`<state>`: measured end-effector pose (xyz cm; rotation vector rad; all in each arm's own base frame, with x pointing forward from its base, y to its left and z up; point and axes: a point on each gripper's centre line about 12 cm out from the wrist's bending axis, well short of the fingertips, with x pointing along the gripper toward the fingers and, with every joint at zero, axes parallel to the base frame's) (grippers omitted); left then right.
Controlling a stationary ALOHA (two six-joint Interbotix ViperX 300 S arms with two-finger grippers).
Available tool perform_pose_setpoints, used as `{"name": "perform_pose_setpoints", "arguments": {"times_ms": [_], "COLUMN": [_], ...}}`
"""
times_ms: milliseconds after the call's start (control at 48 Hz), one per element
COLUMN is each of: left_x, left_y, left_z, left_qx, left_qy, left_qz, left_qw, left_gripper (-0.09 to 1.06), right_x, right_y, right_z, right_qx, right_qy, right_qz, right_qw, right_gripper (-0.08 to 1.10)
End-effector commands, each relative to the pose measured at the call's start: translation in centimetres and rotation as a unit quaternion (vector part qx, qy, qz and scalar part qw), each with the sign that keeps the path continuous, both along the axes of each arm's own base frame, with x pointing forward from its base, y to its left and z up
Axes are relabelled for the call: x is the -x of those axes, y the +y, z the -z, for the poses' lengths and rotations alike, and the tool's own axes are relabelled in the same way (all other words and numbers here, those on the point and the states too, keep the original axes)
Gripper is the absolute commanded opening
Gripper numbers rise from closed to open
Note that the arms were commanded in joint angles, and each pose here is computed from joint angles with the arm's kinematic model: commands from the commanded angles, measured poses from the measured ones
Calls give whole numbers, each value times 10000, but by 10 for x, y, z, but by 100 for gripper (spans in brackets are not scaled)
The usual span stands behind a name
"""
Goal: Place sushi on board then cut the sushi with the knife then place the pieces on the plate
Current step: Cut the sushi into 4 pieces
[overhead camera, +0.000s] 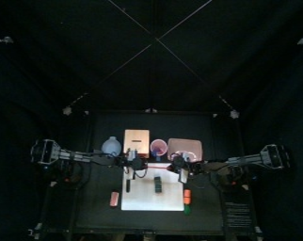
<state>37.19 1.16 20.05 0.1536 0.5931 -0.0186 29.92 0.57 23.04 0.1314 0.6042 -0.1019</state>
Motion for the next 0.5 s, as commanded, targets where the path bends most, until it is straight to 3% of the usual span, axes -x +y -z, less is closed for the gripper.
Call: {"name": "perform_pose_setpoints", "arguments": {"times_ms": [21, 125, 250, 500], "left_x": [-5, -7, -9, -14], "left_y": [-9, -26, -38, -53], "left_z": [-7, -1, 7, 20], "left_qx": [13, 47, 103, 380], "left_qy": [-115, -38, 56, 206], "left_qz": [110, 318, 441, 420], "left_qw": [9999, 9995, 9990, 9982], "left_gripper": [42, 42, 42, 42], "right_x": [1, 4, 9, 15], "right_y": [6, 13, 18, 17], "right_z": [-2, 4, 13, 29], "right_qx": [-181, -404, -671, -797], "right_qy": [-48, 70, 219, 552], "right_qz": [-19, 2, 70, 246], "right_qw": [9998, 9992, 9975, 9950], "right_gripper": [38, 38, 38, 38]}}
